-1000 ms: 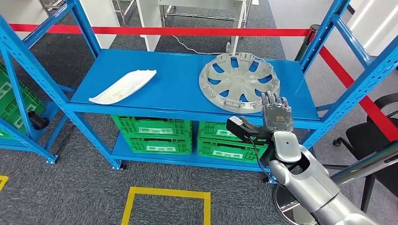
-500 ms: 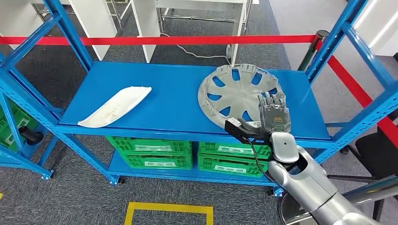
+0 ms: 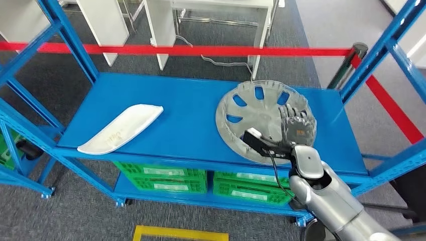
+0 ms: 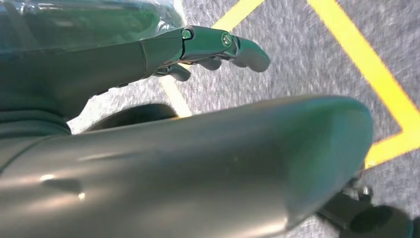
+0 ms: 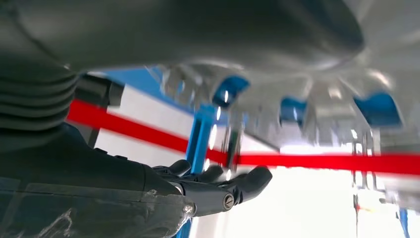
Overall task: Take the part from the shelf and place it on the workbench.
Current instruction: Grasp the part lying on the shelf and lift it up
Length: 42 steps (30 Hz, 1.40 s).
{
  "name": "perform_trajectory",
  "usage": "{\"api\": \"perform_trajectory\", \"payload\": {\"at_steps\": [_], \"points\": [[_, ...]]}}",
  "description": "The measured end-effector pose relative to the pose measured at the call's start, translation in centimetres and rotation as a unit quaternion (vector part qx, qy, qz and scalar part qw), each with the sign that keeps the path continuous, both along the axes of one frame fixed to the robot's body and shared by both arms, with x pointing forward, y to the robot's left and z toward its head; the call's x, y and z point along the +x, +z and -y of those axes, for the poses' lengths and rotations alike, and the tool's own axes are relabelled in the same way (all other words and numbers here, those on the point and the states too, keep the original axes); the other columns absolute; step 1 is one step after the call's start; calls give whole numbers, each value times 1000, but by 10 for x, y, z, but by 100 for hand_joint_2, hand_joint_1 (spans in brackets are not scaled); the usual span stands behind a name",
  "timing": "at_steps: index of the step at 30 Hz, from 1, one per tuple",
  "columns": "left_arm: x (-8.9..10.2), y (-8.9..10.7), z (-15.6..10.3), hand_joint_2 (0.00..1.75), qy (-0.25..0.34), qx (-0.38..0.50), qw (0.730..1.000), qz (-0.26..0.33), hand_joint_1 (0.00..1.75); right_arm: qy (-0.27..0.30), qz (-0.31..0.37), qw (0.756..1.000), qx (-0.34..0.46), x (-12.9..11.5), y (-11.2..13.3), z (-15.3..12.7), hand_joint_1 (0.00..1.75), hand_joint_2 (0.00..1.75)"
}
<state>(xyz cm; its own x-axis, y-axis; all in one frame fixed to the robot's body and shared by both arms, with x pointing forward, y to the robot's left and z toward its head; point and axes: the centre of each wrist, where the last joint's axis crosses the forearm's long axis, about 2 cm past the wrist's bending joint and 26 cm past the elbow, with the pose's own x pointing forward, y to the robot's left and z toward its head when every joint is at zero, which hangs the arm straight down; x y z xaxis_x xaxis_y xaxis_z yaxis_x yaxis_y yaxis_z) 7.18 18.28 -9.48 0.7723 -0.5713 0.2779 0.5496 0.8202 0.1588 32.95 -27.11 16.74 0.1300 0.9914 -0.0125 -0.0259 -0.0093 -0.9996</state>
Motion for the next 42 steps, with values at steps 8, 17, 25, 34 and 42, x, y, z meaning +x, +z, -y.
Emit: {"api": "perform_trajectory", "payload": {"at_steps": [8,17,25,34,42], "points": [[1,0,-1,0,-2,0,1000,3,0,4,-4,999,35,-2,-2,-1,0,175],[0,0,-2,0,-4,3,1000,3,0,8,-10,999,48,-4,-6,-3,0,175],[1,0,-2,0,-5,3,1000,4,0,10,-18,998,53,-5,-9,-4,0,0],[1,0,-2,0,-8,4,1000,4,0,23,-27,998,53,-6,-11,-7,0,175],[1,-1,-4,0,-11,1,1000,4,0,35,-27,997,59,-7,-12,-9,0,175]]}}
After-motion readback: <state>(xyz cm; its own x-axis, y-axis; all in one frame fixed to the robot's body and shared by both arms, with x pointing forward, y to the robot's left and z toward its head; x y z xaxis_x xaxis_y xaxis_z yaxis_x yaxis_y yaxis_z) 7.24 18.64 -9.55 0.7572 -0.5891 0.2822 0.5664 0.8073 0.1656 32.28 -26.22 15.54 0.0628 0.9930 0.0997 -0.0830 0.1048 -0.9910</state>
